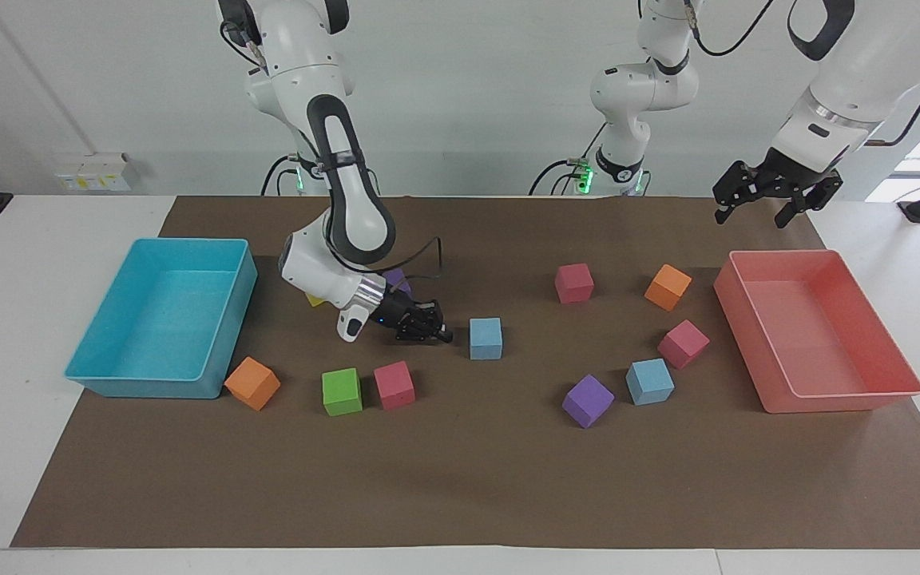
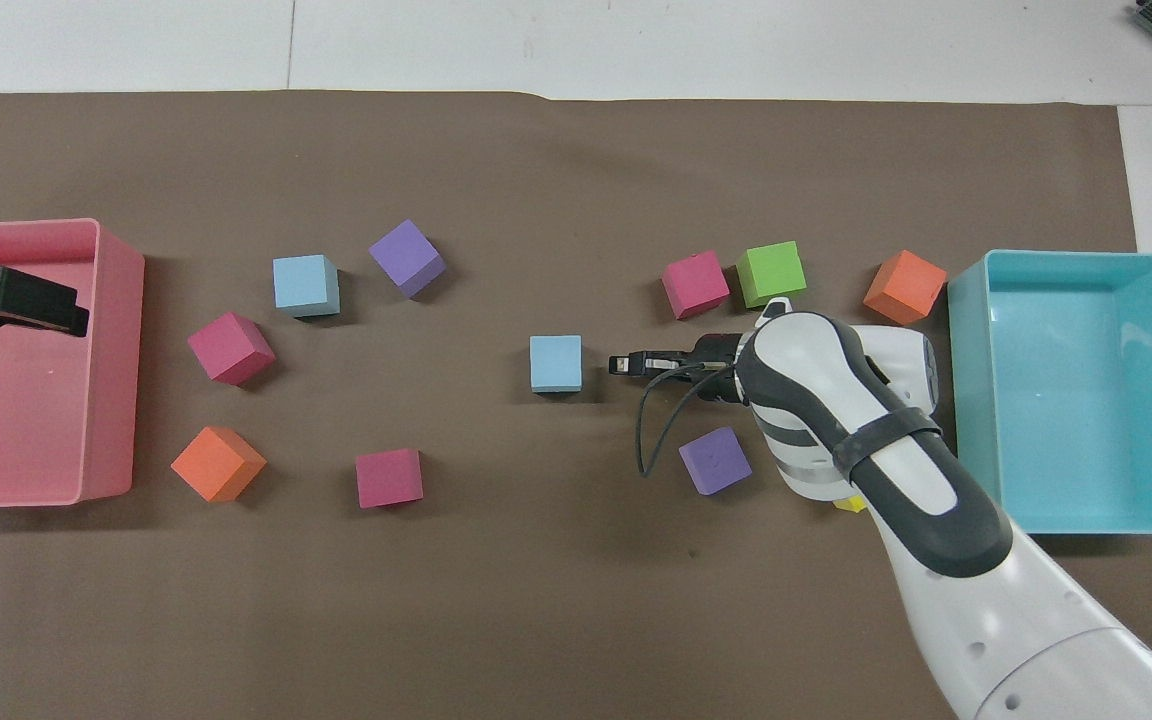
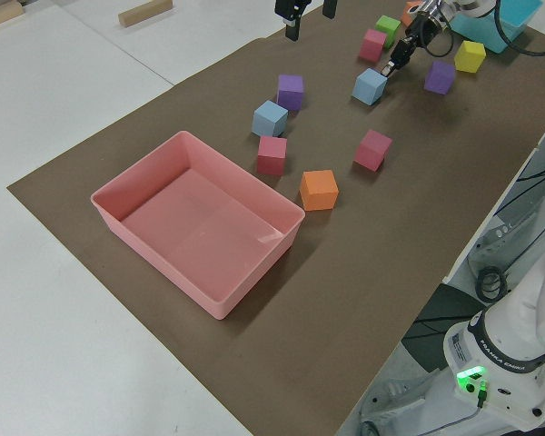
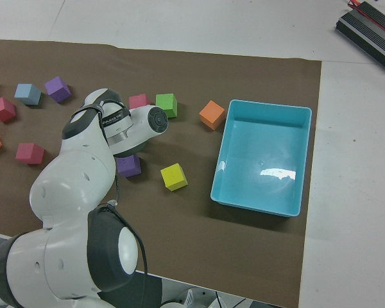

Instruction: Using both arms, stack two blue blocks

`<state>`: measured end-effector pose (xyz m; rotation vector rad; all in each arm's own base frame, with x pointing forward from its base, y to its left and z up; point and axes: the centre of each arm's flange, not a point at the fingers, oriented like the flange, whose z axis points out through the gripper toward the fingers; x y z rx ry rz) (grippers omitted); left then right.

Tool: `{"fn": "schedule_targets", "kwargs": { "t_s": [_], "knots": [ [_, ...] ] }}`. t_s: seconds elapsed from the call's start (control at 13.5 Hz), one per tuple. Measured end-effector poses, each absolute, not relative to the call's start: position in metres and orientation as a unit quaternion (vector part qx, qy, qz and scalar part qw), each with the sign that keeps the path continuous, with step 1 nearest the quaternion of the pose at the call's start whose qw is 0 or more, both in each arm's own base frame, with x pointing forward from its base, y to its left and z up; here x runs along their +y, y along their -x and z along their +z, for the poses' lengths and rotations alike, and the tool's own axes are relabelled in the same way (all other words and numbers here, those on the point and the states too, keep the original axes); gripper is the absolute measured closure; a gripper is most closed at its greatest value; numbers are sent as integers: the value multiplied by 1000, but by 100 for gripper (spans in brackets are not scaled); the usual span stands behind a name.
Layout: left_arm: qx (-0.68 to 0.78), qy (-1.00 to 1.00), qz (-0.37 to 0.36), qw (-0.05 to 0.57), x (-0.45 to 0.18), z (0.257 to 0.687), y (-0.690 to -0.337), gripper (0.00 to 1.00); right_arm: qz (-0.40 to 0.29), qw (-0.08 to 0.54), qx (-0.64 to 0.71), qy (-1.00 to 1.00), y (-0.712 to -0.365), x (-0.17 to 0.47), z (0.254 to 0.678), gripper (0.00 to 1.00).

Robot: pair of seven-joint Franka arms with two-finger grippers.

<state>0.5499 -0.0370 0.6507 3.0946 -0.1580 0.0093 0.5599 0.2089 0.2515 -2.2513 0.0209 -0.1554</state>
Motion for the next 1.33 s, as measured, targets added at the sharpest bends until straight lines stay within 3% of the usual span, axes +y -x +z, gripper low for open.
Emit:
{"fn": "schedule_targets", "kwargs": {
  "t_s": [0.3, 0.59, 0.96, 1.33],
  "knots": [
    [-63, -998, 0, 24, -49, 656, -543, 0, -62, 428, 8, 902, -560, 209, 252, 99],
    [-108, -994, -4, 25, -108, 633, -530, 0, -62, 428, 8, 902, -560, 209, 252, 99],
    [-115, -993, 25, 30, -176, 526, -530, 0, -62, 428, 8, 902, -560, 209, 252, 99],
    [-110, -992, 49, 40, -195, 436, -540, 0, -63, 428, 9, 902, -560, 209, 252, 99]
  ]
}}
